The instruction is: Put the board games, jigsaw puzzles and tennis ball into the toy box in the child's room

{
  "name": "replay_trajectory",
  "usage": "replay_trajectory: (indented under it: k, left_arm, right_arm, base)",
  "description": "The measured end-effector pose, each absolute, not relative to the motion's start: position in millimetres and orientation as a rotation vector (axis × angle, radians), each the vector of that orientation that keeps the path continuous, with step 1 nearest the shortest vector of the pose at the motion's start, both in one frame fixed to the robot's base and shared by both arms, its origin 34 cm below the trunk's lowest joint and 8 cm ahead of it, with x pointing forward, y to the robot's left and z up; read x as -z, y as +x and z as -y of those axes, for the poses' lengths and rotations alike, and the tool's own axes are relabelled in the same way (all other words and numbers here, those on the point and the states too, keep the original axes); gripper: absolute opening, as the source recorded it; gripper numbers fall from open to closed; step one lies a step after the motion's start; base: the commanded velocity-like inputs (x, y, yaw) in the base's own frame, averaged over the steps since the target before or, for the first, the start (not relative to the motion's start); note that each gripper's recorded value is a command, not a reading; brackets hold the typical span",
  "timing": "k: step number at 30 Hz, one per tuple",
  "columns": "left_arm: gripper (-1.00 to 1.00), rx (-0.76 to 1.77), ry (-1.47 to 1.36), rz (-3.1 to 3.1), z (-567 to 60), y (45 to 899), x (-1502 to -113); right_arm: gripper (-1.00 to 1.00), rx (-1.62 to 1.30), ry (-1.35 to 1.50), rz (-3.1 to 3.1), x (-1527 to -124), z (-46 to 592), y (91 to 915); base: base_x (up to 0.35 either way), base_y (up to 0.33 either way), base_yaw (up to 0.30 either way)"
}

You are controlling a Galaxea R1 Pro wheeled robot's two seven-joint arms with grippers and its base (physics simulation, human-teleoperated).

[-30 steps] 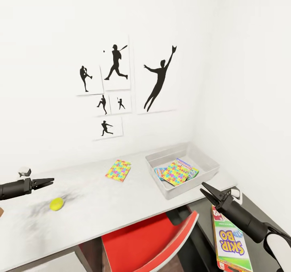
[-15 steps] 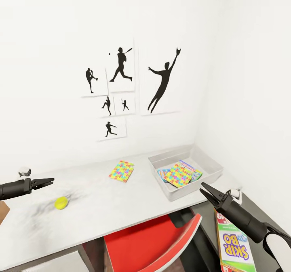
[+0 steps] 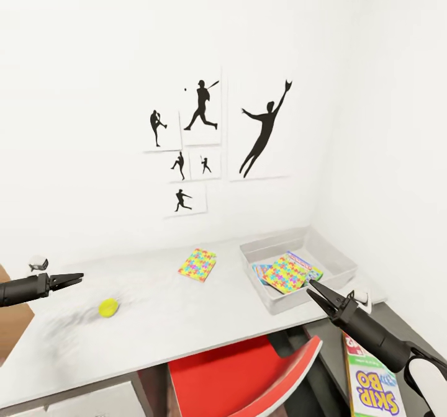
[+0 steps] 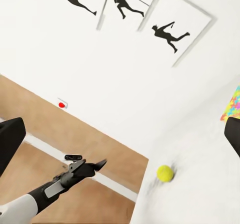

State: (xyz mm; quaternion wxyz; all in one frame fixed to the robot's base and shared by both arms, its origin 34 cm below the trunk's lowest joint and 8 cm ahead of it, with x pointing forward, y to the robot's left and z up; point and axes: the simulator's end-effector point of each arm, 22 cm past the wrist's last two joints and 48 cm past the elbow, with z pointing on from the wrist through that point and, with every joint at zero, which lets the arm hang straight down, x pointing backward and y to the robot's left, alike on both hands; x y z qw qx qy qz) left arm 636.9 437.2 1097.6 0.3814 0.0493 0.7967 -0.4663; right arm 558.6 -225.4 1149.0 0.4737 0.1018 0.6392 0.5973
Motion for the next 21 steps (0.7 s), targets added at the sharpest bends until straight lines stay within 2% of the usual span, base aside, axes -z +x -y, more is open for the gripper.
replay_trajectory:
  k: [6, 21]
  left_arm:
    - [1.0, 1.189, 0.129, -2.03, -437.0, 636.6, -1099.7]
    - [1.0, 1.215, 0.141, -2.025, -423.3, 640.0, -1097.2]
  right_arm:
    - [1.0, -1.456, 0.249, -1.567, -1149.4, 225.4, 558.6]
    - [1.0, -1.407, 0.278, -1.61, -1142.1, 228.8, 568.3]
  base:
    - [0.0, 0.0, 0.07]
    - [0.0, 0.0, 0.001]
